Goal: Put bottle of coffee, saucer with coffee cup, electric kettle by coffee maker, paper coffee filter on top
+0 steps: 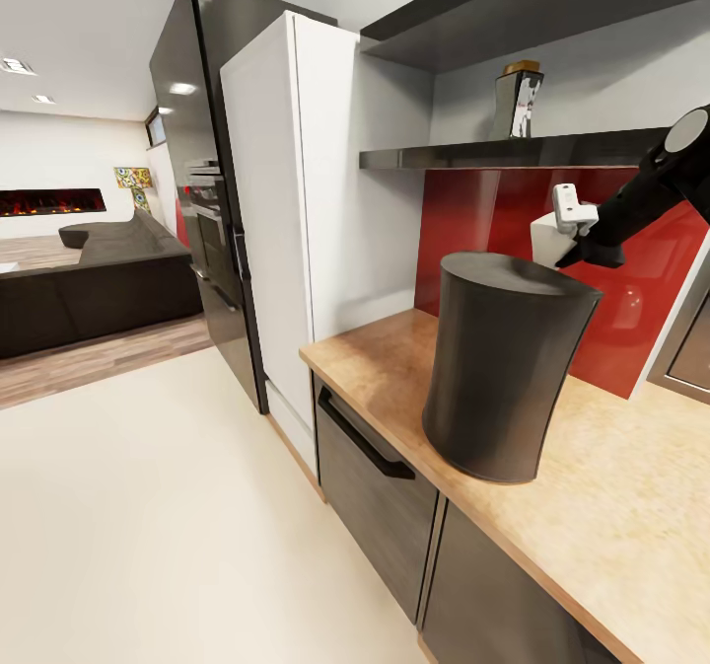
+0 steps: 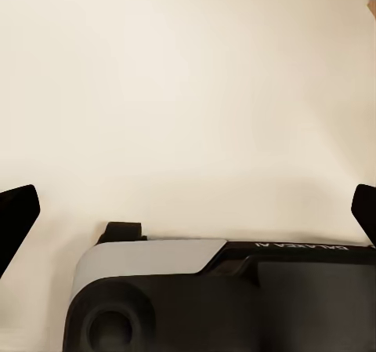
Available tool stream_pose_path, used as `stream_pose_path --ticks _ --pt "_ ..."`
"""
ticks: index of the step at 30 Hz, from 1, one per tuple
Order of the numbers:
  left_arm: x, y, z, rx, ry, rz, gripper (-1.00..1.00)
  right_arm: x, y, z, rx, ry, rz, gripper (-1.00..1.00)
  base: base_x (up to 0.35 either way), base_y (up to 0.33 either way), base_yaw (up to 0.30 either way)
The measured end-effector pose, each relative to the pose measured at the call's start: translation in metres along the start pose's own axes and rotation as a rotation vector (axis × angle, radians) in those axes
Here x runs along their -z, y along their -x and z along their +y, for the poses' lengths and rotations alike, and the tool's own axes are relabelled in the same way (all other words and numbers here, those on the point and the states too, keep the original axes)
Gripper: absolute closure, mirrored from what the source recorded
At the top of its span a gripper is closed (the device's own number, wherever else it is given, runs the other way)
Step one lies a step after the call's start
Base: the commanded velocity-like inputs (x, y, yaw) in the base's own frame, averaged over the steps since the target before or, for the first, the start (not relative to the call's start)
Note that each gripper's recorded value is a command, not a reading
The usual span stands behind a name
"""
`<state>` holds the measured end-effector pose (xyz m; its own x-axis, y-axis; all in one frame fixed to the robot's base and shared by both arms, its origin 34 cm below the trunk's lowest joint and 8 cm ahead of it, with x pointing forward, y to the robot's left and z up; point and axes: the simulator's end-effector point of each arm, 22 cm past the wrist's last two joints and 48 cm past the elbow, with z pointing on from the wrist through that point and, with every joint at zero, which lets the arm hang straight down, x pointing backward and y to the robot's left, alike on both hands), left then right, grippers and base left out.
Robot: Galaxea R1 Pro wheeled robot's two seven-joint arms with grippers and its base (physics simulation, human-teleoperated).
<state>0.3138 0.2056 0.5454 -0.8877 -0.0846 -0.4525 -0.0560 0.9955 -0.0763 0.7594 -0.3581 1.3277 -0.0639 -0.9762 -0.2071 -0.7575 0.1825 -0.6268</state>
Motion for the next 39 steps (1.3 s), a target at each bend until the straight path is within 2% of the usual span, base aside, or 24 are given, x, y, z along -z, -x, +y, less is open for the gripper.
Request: stream_pose_path --ticks 39 --pt "-0.0052 -0.0022 0.0006 0.000 0.000 0.000 -1.00 -0.0043 -0.0017 0.0032 -0.001 0.000 0.000 1.00 0.000 0.000 0.000"
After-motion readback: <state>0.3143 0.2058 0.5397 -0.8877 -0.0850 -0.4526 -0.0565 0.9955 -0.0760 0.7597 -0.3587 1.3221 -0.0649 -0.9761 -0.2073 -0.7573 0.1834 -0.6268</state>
